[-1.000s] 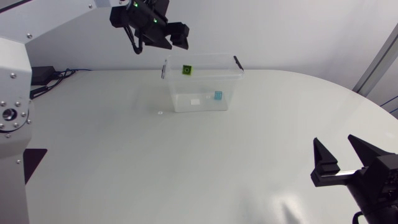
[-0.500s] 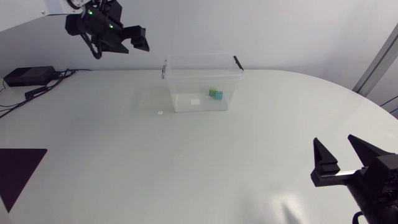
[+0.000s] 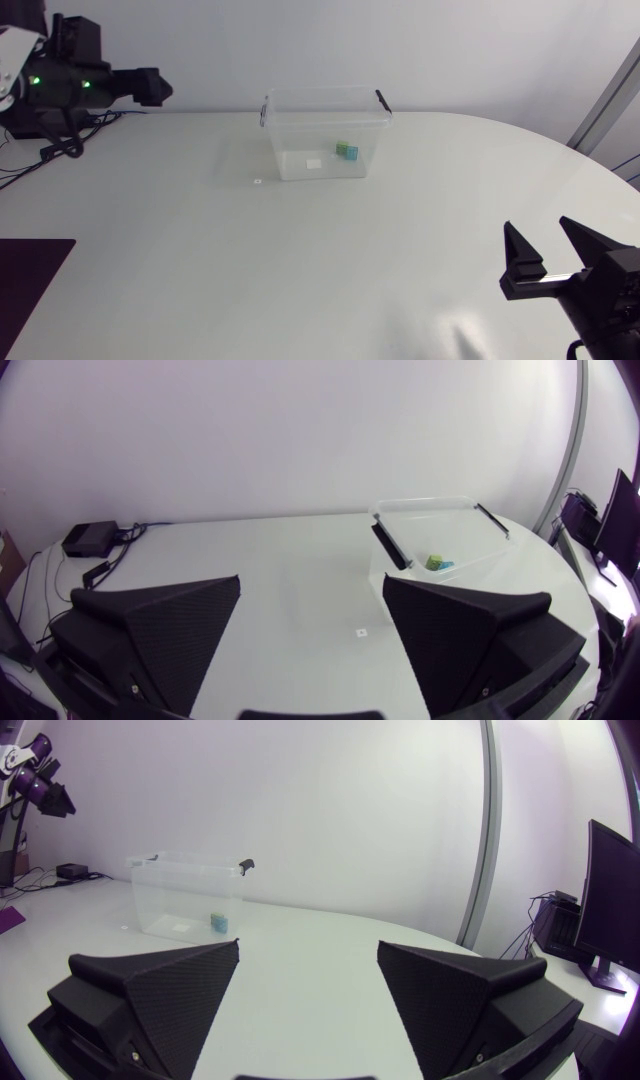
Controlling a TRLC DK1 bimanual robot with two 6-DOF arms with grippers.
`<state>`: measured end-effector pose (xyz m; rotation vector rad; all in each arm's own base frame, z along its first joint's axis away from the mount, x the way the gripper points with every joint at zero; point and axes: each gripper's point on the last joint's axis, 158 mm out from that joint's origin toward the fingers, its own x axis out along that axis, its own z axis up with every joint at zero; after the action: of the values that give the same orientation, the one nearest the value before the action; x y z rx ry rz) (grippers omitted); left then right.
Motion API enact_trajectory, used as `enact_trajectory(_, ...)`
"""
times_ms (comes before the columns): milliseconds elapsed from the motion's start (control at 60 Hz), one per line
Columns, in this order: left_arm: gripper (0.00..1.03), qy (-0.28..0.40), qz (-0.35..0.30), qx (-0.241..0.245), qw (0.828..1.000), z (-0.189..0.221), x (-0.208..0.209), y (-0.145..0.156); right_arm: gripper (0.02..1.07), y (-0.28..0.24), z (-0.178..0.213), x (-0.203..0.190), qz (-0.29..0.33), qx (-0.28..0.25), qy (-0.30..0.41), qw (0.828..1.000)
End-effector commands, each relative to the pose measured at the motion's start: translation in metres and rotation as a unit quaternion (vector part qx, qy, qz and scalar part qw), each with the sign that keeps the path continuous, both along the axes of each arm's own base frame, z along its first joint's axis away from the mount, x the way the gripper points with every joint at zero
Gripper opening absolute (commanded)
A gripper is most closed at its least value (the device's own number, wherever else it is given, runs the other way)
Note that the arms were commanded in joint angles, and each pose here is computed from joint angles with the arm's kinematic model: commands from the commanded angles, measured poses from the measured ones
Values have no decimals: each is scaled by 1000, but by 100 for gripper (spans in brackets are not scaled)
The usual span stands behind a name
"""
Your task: Place the duplo bricks in the container
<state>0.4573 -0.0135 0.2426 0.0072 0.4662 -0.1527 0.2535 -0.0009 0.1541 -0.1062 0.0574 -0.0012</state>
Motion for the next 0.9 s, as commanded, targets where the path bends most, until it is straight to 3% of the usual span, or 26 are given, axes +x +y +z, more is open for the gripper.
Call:
enact_trajectory(0, 100, -21, 16, 17, 1000, -6, -23, 16, 102, 2, -6, 1, 5, -6, 2, 1000)
enact_trajectory(267, 100, -88, 58, 26, 994, -21, -88, 41, 102, 2, -6, 1, 5, -6, 2, 1000)
enact_trajectory(450, 100, -134, 57, 30, 989, -37, -135, 33, 102, 2, -6, 1, 5, -6, 2, 1000)
enact_trajectory(583, 100, -169, 79, 2, 983, -43, -165, 35, 102, 2, -6, 1, 5, -6, 2, 1000)
enact_trajectory(883, 100, -179, 75, 2, 981, -57, -181, 25, 102, 1, -6, 1, 2, 13, 1, 1000)
